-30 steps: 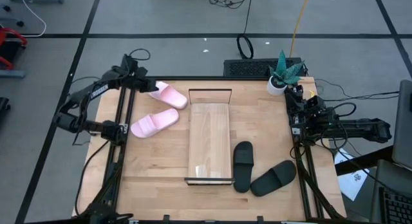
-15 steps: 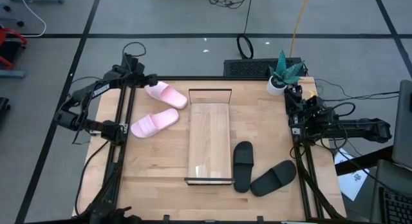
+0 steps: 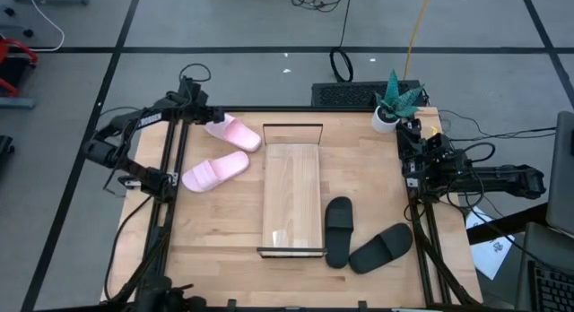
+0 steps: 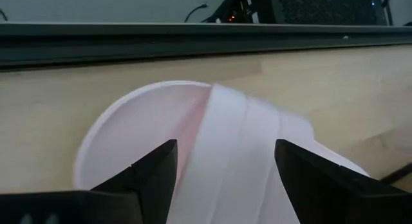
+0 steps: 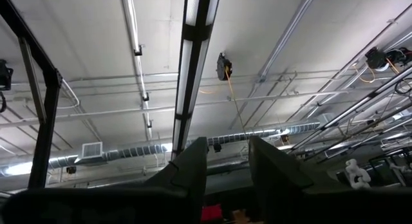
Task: Pick and place slides into the shelf
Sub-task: Put the top pink slide on the shelf
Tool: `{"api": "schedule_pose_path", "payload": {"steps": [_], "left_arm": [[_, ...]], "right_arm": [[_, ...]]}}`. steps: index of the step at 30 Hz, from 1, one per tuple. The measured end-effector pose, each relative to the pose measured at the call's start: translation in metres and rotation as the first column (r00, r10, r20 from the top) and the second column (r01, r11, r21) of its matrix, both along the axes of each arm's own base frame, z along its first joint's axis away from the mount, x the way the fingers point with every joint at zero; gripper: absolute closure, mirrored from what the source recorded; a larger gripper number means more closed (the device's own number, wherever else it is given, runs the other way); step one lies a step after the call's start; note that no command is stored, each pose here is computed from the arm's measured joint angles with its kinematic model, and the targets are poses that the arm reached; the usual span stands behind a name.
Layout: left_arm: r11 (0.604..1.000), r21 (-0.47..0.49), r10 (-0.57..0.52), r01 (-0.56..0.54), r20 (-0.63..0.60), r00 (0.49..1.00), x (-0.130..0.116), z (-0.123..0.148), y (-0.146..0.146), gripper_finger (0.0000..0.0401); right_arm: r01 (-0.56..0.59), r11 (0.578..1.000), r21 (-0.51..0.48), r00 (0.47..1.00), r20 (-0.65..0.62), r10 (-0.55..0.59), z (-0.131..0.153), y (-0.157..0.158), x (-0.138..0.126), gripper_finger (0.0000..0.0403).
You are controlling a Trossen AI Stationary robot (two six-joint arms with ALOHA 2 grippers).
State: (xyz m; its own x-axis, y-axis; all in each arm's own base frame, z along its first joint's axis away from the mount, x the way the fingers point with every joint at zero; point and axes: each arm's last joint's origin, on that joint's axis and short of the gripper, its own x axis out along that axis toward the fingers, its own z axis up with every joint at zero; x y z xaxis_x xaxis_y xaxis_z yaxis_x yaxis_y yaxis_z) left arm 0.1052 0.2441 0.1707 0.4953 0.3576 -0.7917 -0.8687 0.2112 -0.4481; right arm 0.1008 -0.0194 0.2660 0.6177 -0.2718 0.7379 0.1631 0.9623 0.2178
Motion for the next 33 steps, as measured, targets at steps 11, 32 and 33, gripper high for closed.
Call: {"api": "schedule_pose_path", "payload": {"steps": [11, 32, 33], "left_arm": [[1.0, -0.013, -0.005, 0.005, -0.023, 1.0, 0.0055, -0.0037, -0.0017, 0.0144], [0.99, -0.087, -0.105, 0.112, 0.079, 0.991, 0.0071, -0.0044, -0.0077, 0.0153], [0.99, -0.087, -0.105, 0.112, 0.079, 0.991, 0.0071, -0.0044, -0.0077, 0.016]], "right_arm": [[-0.018, 1.0, 0.012, 1.0, 0.006, 0.018, 0.0, 0.0001, 0.0, 0.0296], [-0.014, 1.0, 0.013, 1.0, 0.005, 0.014, 0.0, 0.0, 0.0, 0.0296], [-0.014, 1.0, 0.013, 1.0, 0.005, 0.014, 0.0, 0.0, 0.0, 0.0296]]}}
